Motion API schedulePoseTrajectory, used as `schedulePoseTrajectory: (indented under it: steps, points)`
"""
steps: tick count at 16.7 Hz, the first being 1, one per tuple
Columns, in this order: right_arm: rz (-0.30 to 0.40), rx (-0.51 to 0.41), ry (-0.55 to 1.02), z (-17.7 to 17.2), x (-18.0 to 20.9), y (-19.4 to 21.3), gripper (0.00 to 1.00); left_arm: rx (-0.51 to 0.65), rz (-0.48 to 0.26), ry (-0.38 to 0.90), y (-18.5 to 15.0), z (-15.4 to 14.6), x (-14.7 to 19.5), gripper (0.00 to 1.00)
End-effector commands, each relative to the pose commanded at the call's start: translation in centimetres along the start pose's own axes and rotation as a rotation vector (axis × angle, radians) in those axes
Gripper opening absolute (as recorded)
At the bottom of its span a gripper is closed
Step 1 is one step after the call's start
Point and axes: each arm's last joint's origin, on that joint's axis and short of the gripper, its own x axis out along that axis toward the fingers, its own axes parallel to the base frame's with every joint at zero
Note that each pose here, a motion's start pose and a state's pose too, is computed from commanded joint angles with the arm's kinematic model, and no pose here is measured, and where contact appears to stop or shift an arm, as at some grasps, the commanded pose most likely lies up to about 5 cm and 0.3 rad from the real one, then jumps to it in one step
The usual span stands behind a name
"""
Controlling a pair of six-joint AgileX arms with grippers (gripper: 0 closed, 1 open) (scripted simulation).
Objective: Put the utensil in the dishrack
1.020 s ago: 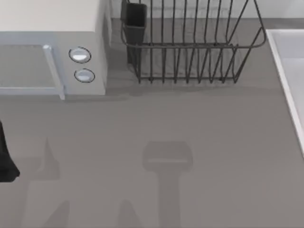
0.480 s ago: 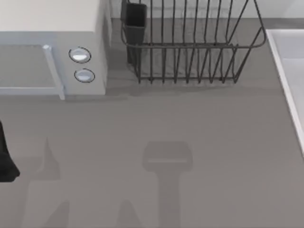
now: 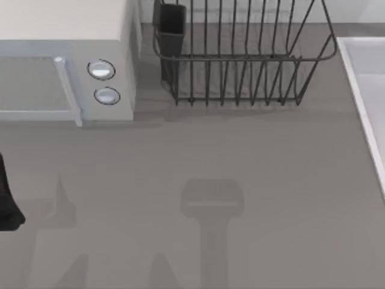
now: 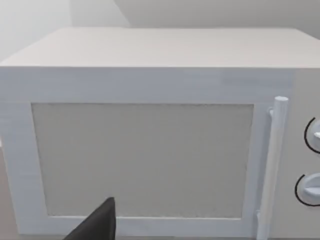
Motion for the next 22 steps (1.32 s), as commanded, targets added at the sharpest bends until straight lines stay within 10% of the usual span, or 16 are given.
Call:
schedulePoseTrajectory:
  steps: [12,22]
  points:
    - [-0.004,0.027,-0.016,0.4,-3.8,-0.7,0.0,0.0,0.0,0.0,0.0,0.0,0.0,1.0]
    - [0.031,0.026,0.003,0.6,-19.0,-0.9,0.0,0.0,0.0,0.0,0.0,0.0,0.0,1.0]
